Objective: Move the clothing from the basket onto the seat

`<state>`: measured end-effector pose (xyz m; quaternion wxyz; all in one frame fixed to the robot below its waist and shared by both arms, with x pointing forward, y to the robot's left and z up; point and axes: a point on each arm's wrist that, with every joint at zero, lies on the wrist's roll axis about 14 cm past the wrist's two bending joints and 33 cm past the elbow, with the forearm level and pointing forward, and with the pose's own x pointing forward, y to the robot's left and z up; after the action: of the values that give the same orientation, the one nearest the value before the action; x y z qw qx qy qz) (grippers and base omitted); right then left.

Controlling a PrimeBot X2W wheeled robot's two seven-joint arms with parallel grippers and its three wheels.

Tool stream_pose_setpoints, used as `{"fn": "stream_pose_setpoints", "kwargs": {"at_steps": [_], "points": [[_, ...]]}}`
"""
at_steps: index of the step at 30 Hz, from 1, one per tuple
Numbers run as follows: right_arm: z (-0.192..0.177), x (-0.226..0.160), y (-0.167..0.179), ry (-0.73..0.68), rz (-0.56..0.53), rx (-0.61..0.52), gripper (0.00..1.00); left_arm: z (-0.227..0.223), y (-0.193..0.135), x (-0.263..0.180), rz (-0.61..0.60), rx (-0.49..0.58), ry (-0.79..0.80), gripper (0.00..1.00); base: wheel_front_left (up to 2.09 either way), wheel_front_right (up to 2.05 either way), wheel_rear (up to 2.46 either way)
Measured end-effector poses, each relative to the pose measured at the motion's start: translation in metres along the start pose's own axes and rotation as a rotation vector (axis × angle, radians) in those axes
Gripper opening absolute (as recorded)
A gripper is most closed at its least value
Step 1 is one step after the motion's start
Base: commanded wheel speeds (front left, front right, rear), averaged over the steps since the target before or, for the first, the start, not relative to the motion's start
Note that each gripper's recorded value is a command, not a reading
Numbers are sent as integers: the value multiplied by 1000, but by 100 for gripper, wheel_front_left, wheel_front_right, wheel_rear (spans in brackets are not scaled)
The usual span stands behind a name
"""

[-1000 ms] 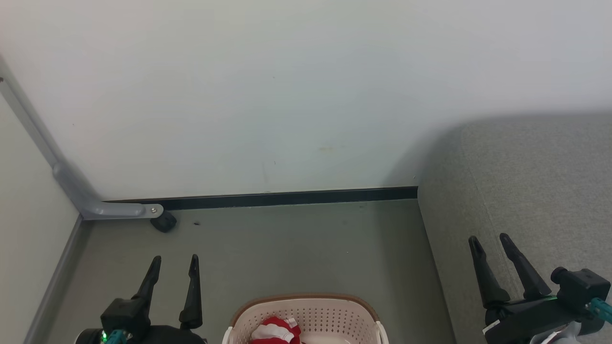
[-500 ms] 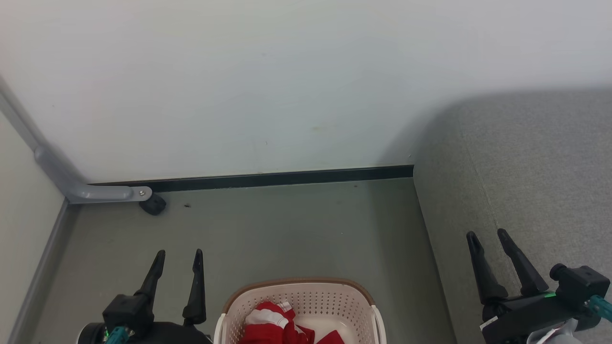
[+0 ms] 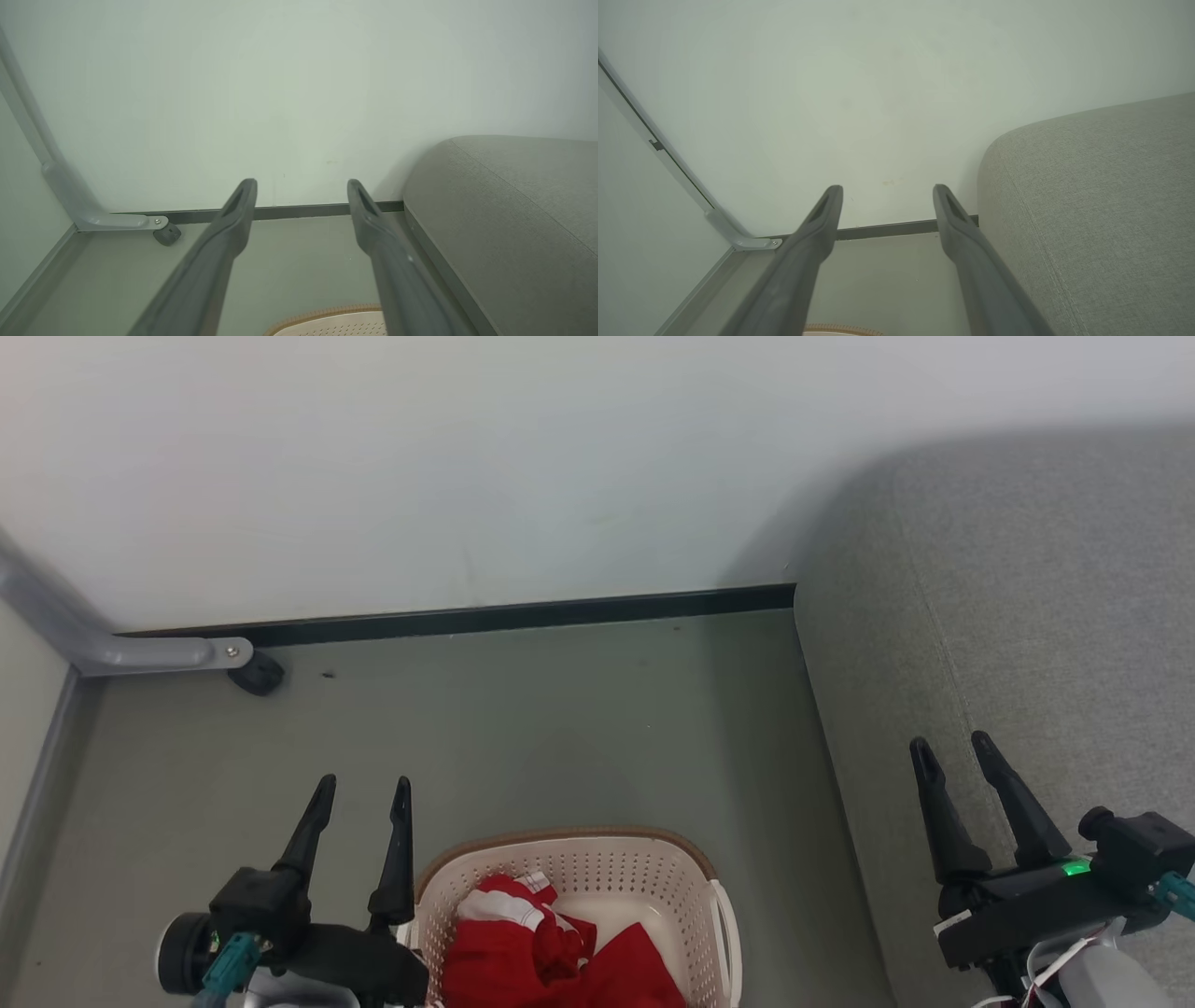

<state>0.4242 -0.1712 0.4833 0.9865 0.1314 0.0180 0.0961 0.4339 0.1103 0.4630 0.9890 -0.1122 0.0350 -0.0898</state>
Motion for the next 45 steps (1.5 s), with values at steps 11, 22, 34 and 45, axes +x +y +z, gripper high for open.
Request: {"fn": "stream_pose_setpoints", "kwargs": {"at_steps": [11,22,34,45], "points": [[-17,24,-10,32,-8,8,100,-39,-5,26,-37,-11,93,100,0,0,0],[-35,43,-21,63,-24,14,100,-95,-3,45,-58,-20,232,100,0,0,0],[-62,57,-36,113,-49,21,100,-164,0,53,-60,-29,418,100,0,0,0],[-78,68,-49,137,-68,23,100,-214,-5,55,-93,-37,548,100,0,0,0]]}}
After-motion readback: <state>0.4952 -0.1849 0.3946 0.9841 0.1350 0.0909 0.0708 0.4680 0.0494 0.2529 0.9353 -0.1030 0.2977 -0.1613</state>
